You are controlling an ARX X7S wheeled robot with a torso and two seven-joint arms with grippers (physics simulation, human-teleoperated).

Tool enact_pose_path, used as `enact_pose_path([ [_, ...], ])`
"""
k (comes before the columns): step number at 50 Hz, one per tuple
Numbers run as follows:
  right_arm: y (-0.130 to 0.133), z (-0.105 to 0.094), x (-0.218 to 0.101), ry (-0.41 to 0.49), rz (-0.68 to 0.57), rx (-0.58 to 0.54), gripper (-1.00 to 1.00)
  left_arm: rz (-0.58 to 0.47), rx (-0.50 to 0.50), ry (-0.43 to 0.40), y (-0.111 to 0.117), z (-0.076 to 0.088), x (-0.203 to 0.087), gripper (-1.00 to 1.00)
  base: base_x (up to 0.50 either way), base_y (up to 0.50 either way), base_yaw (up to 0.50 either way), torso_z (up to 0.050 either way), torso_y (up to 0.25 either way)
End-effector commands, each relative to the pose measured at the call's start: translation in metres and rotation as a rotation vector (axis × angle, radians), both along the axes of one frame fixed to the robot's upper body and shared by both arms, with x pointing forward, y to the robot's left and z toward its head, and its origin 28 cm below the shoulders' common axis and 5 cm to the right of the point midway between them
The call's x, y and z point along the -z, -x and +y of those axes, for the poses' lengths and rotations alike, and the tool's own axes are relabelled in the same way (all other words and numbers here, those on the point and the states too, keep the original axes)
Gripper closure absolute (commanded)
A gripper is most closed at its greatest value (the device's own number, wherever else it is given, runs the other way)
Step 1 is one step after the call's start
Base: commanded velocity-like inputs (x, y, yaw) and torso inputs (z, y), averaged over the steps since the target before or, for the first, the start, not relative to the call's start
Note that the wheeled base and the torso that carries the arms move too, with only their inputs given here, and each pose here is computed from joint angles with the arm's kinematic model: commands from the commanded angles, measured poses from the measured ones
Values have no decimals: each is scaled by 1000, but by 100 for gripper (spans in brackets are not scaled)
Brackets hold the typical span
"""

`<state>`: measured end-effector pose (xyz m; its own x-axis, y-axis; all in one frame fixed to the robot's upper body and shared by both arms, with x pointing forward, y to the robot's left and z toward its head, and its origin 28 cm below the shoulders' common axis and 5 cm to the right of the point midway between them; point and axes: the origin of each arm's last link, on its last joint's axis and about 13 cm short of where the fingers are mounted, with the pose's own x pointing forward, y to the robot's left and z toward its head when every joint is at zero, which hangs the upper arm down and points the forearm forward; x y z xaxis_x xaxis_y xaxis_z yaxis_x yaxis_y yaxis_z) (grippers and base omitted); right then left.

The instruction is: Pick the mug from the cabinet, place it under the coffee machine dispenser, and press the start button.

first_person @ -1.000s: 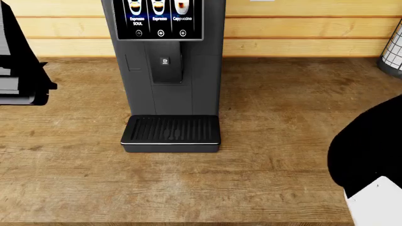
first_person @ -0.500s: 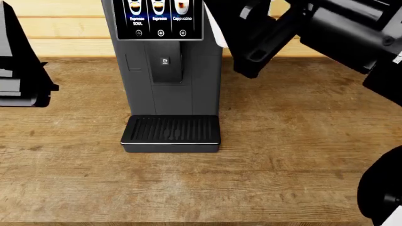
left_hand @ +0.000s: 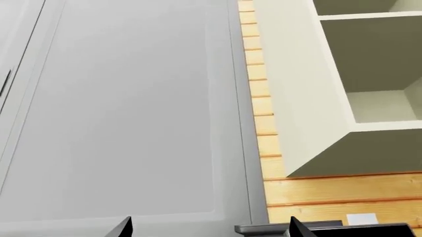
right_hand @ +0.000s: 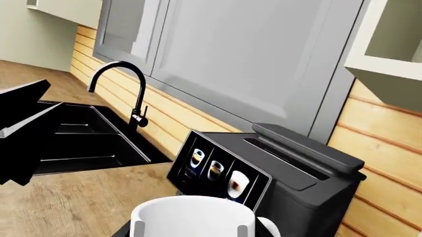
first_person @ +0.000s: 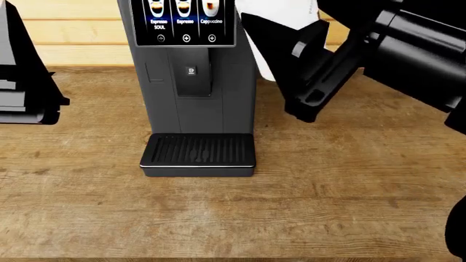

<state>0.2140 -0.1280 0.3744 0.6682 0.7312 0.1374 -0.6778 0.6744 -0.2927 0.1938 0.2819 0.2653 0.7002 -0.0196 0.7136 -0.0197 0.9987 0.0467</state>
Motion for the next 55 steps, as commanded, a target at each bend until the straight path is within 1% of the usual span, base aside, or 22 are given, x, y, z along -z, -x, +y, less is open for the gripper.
enact_pose_path([
  [1,13,-5,3,6,11,11,100,0,3,-1,1,0,0,-100,0,0,0,0,0],
  [7,15,-4,13,11,28,15,100,-1,2,0,1,0,1,-100,0,0,0,0,0],
  [13,23,-4,24,13,32,12,100,0,2,1,-1,1,2,-100,0,0,0,0,0],
  [22,30,4,47,10,15,-12,100,3,0,-3,-1,1,2,-100,0,0,0,0,0],
  [31,39,1,52,-3,17,-15,100,6,-2,-6,-1,1,3,-100,0,0,0,0,0],
  [37,41,4,58,-15,11,-9,100,7,0,-8,3,0,3,-100,0,0,0,0,0],
  [43,38,9,72,-34,-30,14,100,9,1,-9,7,-1,1,-100,0,0,0,0,0],
  [55,20,29,121,-96,-57,21,100,16,2,-9,8,-1,3,-100,0,0,0,0,0],
])
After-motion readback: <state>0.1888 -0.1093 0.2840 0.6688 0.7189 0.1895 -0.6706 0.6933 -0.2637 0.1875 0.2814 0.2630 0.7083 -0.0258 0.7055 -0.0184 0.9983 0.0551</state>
